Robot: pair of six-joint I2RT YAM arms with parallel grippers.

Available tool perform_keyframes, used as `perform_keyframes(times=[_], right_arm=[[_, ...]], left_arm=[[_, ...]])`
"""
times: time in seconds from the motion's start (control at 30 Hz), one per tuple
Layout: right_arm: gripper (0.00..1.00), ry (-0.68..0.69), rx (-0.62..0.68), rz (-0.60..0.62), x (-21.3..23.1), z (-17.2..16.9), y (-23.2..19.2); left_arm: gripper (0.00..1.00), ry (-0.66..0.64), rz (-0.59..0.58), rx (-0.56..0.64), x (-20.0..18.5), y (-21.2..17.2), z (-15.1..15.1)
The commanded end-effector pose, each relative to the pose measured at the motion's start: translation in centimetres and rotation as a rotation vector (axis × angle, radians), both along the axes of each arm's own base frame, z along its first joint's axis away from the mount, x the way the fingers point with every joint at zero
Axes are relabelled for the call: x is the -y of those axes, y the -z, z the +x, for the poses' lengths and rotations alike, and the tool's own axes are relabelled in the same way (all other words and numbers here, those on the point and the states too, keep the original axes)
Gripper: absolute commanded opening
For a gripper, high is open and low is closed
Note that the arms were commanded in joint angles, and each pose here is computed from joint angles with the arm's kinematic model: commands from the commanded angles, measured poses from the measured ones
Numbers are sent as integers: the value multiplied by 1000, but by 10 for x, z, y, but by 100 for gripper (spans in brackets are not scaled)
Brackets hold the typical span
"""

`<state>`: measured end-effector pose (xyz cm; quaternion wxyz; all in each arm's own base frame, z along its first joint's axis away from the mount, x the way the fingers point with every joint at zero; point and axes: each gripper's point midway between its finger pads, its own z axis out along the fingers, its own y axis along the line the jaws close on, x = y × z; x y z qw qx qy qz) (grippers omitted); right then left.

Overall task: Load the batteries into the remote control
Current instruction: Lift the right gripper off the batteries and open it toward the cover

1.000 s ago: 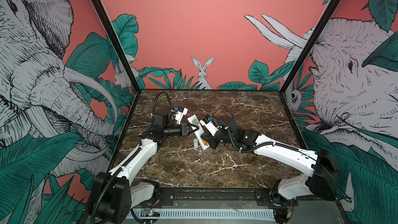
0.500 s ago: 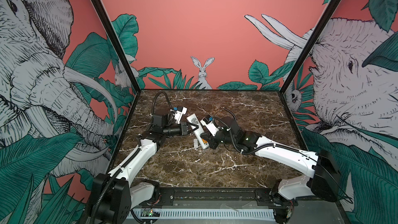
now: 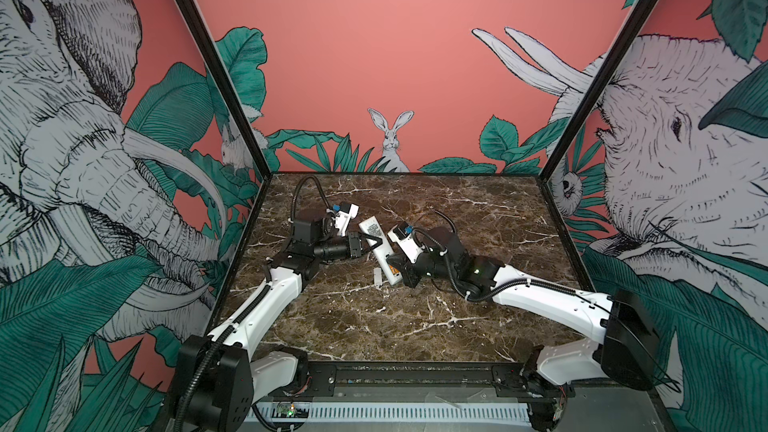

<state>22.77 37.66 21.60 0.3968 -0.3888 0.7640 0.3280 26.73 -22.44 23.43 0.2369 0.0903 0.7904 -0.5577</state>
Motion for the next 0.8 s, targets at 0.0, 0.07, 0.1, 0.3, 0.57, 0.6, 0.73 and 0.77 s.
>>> perform_keyframes(times=[0.0, 0.07, 0.1, 0.3, 0.57, 0.6, 0.73, 0.77], right_arm=[[7, -31, -56, -94, 7, -17, 33], [7, -32, -50, -102, 10, -18, 33], [7, -35, -50, -104, 11, -21, 33], [7, -54, -80, -139, 19, -33, 48], [13, 13, -82, -172, 37, -32, 52], [14, 26, -74, -172, 39, -31, 49], [20, 81, -44, -148, 50, -24, 32], [21, 88, -39, -132, 52, -24, 27]], left_arm=[[0, 70, -113, 190, 7, -72, -9], [0, 61, -111, 188, 5, -71, -7], [0, 56, -110, 188, 4, -71, -5], [0, 57, -130, 194, 5, -77, 0], [0, 88, -118, 207, 8, -72, 3], [0, 100, -103, 208, 8, -68, 2], [0, 142, -41, 214, 8, -52, -4], [0, 149, -31, 219, 8, -50, -5]])
